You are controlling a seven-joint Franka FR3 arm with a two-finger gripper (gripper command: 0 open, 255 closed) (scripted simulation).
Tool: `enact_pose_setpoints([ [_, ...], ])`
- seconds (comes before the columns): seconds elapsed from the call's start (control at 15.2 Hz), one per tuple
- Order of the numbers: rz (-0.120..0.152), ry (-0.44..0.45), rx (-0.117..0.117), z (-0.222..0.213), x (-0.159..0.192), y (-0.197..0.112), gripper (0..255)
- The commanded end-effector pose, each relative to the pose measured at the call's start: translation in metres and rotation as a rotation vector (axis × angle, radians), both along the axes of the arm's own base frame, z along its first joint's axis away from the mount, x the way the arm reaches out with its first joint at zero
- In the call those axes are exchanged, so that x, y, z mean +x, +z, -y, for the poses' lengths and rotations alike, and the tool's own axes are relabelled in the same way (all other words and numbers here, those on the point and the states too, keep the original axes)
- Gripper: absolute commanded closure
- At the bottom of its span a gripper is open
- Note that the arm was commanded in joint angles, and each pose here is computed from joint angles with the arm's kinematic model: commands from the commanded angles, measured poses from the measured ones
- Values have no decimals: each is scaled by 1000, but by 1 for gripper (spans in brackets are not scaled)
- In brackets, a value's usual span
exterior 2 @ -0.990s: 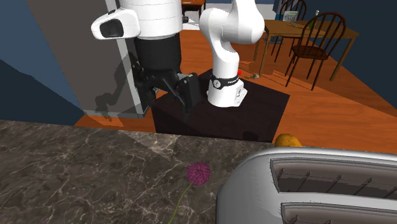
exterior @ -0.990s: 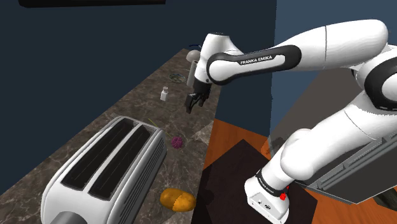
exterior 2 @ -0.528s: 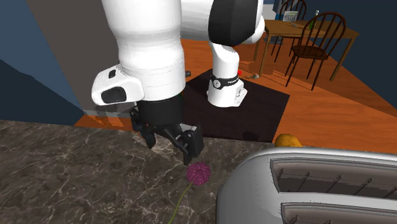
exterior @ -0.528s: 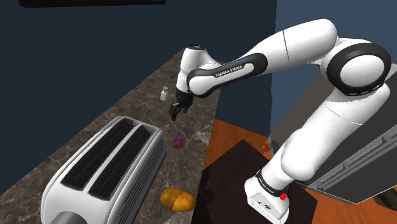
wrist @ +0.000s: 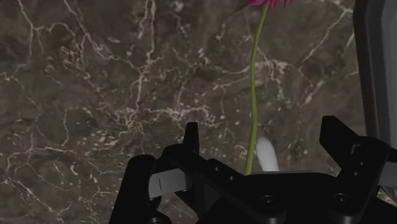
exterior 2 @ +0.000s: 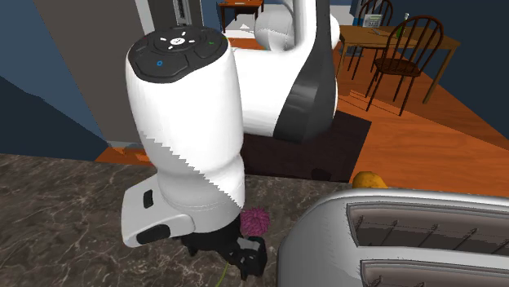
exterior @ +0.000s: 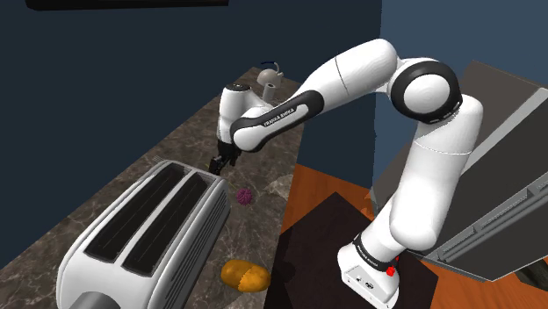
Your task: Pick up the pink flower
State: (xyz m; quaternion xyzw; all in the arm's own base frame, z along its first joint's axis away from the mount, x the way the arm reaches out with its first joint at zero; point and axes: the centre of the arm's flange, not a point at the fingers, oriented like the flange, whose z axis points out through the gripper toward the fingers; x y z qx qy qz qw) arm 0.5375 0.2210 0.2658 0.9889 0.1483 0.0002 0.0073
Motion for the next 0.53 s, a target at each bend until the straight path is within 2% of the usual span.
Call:
enact_pose_setpoints([
  [0.0, 1, 10, -2, -5, 4, -12, 0],
  [0.46, 1, 10, -2, -5, 4, -47, 0],
])
